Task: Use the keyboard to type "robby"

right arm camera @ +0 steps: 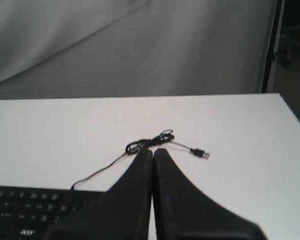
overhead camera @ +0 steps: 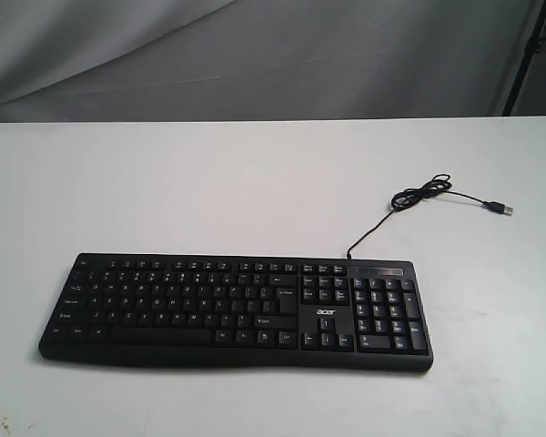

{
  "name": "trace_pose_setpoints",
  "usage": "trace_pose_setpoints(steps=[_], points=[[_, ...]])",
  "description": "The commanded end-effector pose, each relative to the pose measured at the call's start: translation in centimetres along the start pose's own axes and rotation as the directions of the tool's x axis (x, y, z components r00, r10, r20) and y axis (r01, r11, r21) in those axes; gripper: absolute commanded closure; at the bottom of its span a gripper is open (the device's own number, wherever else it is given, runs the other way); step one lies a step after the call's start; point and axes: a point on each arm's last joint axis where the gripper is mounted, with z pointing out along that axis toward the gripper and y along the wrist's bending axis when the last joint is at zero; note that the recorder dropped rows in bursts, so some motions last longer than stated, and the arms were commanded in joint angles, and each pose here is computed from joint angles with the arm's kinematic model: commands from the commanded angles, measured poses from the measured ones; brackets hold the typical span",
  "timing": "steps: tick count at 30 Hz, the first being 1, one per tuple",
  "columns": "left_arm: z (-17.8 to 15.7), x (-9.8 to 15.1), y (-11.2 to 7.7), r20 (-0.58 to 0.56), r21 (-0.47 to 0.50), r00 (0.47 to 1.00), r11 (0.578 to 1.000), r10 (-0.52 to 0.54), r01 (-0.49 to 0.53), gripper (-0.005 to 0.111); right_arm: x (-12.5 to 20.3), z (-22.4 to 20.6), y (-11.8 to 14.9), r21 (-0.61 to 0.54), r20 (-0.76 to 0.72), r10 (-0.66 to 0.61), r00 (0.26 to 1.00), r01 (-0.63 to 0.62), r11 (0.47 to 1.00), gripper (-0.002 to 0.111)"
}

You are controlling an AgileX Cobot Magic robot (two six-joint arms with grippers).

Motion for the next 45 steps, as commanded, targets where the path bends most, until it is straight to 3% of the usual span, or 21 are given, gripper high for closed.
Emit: trace_pose_setpoints(steps=[1, 5, 8, 12, 15, 18, 24, 27, 31, 39, 45], points=[[0.0, 0.1, 0.0, 0.007, 0.005, 1.000, 1.000, 0.003, -0.003, 0.107, -5.5, 0.0, 0.2, 0.023, 0.005, -0.020, 1.000, 0.019, 1.000, 0.108], [0.0, 0.1, 0.0, 0.007, 0.005, 1.000, 1.000, 0.003, -0.003, 0.107, -9.0, 1.5, 0.5, 0.015, -0.015, -0.002, 1.000, 0.002, 1.000, 0.108], [0.0, 0.1, 0.0, 0.007, 0.005, 1.000, 1.000, 0.003, -0.003, 0.107, -9.9, 3.1, 0.8, 0.002, -0.043, 0.018, 0.999, -0.017, 1.000, 0.108], [0.0, 0.1, 0.0, 0.007, 0.005, 1.000, 1.000, 0.003, -0.003, 0.107, -8.2, 6.5, 2.3, -0.080, -0.274, 0.061, 0.960, -0.087, 0.993, 0.108], [0.0, 0.1, 0.0, 0.007, 0.005, 1.000, 1.000, 0.003, -0.003, 0.107, -5.6, 9.5, 5.7, -0.279, -0.470, -0.154, 0.869, 0.019, 0.960, 0.108], [0.0, 0.1, 0.0, 0.007, 0.005, 1.000, 1.000, 0.003, -0.003, 0.107, -5.0, 13.6, 12.8, -0.552, -0.511, -0.339, 0.790, 0.001, 0.834, 0.108], [0.0, 0.1, 0.0, 0.007, 0.005, 1.000, 1.000, 0.003, -0.003, 0.107, -6.4, 18.2, 21.5, -0.720, -0.442, -0.528, 0.725, 0.064, 0.691, 0.108], [0.0, 0.1, 0.0, 0.007, 0.005, 1.000, 1.000, 0.003, -0.003, 0.107, -6.7, 20.3, 24.9, -0.752, -0.435, -0.559, 0.706, 0.056, 0.656, 0.108], [0.0, 0.1, 0.0, 0.007, 0.005, 1.000, 1.000, 0.003, -0.003, 0.107, -3.8, 23.8, 29.2, -0.771, -0.437, -0.581, 0.686, 0.046, 0.635, 0.108], [0.0, 0.1, 0.0, 0.007, 0.005, 1.000, 1.000, 0.003, -0.003, 0.107, 2.3, 26.6, 33.2, -0.794, -0.344, -0.608, 0.715, 0.124, 0.595, 0.108], [0.0, 0.1, 0.0, 0.007, 0.005, 1.000, 1.000, 0.003, -0.003, 0.107, 6.0, 28.7, 34.3, -0.774, -0.326, -0.590, 0.739, 0.150, 0.615, 0.108]])
